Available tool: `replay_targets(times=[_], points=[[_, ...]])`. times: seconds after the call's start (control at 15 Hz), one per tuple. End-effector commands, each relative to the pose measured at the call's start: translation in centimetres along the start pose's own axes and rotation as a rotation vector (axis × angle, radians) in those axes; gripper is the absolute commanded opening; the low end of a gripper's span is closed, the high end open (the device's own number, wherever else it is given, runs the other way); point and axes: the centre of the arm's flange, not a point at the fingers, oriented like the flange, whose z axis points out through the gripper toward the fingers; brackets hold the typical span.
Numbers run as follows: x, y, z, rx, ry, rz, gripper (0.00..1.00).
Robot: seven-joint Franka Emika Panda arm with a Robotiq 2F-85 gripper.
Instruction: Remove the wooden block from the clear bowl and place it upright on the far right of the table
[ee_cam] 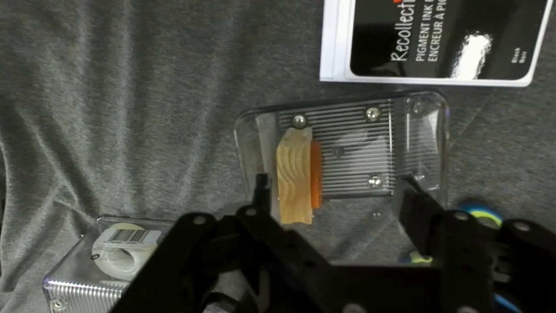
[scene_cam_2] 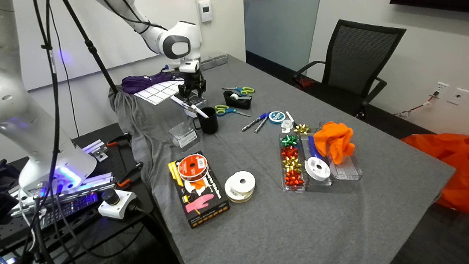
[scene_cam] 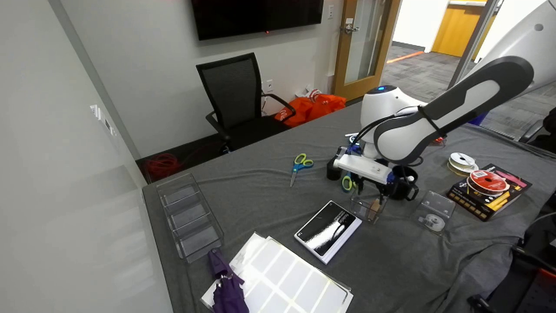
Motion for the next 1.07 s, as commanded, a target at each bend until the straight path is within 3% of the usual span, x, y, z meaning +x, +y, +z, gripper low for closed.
replay_targets(times=[0.0,0.13,0.47,1.0], points=[[-0.2,-0.9,1.4,-0.002,0.030,0.010,0.55],[-0.3,-0.9,1.7,-0.009,0.032,0.011,0.59],[-0.2,-0.7,2.0,-0.019,0.038,0.009,0.53],[0.6,0.3,3.2,-0.039,0.090,-0.022,0.57]])
